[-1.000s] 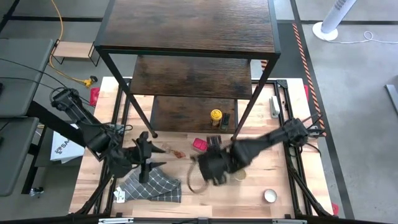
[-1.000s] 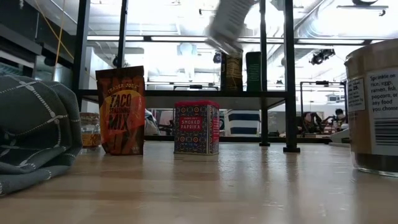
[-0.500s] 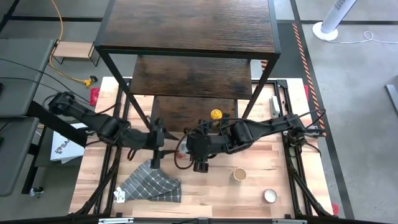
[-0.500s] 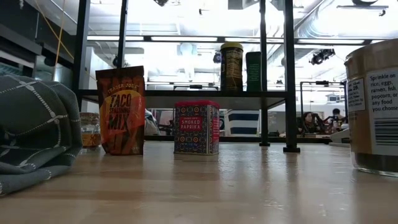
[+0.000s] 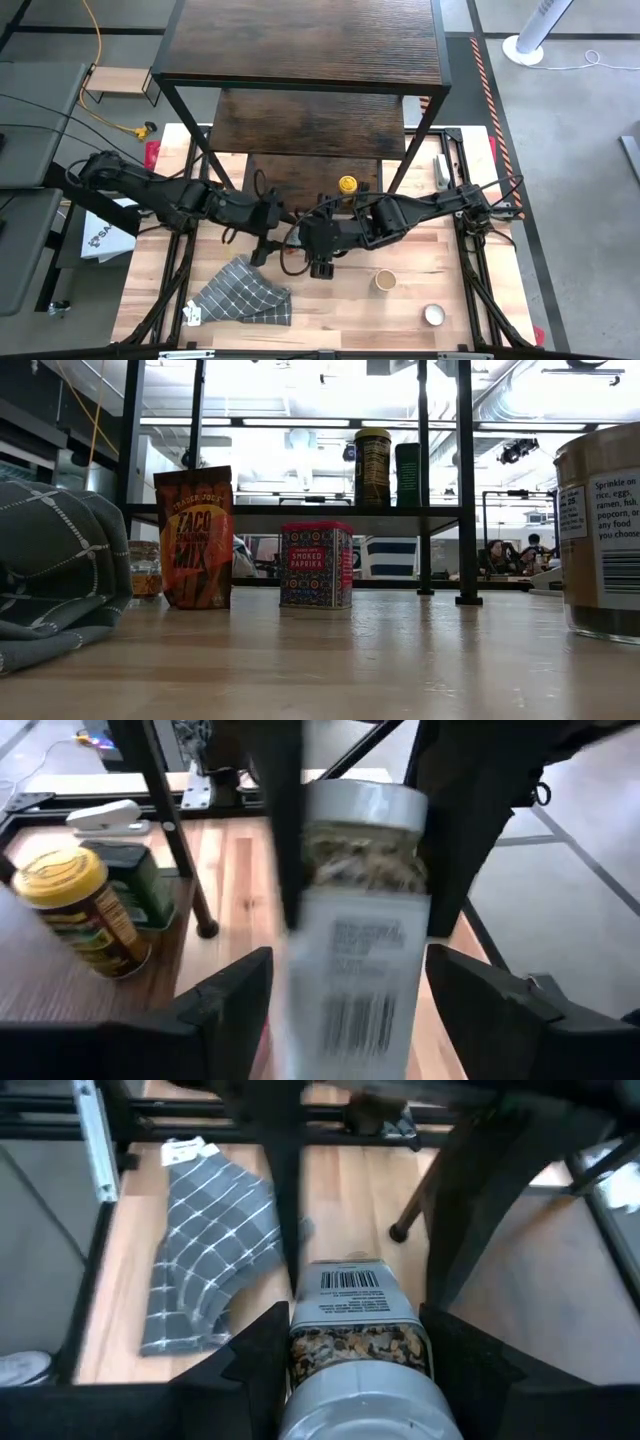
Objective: Shelf spices
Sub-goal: Put the white seasoning bottle on the shelf
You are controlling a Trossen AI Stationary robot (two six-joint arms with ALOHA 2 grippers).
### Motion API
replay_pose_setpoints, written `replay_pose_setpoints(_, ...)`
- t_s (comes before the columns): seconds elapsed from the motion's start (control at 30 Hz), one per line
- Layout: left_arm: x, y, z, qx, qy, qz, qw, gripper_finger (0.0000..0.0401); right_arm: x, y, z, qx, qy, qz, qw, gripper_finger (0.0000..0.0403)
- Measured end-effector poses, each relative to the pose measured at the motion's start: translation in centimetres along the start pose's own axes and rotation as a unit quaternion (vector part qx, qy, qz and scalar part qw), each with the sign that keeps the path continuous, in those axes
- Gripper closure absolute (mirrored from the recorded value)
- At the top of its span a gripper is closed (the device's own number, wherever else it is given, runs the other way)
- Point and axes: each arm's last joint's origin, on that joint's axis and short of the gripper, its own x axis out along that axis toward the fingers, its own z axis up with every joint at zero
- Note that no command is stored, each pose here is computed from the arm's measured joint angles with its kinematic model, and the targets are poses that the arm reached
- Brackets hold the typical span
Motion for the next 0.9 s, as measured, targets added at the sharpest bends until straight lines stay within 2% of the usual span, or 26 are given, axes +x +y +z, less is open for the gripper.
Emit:
replay_pose_setpoints(0.27,1.5,-0.2,0.2,-0.002,-0.019,0.005,1.000,0.0121,0.3,-0.9,0.1,-0.003,0.002,-0.017,1.000,0.0222)
replay_pose_setpoints(0.5,1.4,-0.2,-1.0,0.015,0.044,0.009,0.999,0.0121,0.3,-0.8,0.2,-0.004,0.000,-0.008,1.000,0.0222)
replay_pose_setpoints(0.67,1.4,-0.4,-1.1,0.050,0.045,0.034,0.997,0.0122,0.1,-0.8,0.1,-0.017,0.002,-0.011,1.000,0.0222)
replay_pose_setpoints(0.77,1.2,-0.4,-0.9,0.053,0.046,0.037,0.997,0.0145,0.0,-0.7,0.1,-0.015,0.000,-0.011,1.000,0.0222)
replay_pose_setpoints(0.87,1.1,-0.3,-0.7,0.063,0.047,0.041,0.996,0.0212,-0.5,-0.7,0.3,-0.009,-0.006,0.000,1.000,0.0222)
replay_pose_setpoints(0.9,1.1,-0.3,-0.6,0.063,0.046,0.047,0.996,0.0215,-0.7,-0.6,0.3,-0.007,-0.009,0.009,1.000,0.0222)
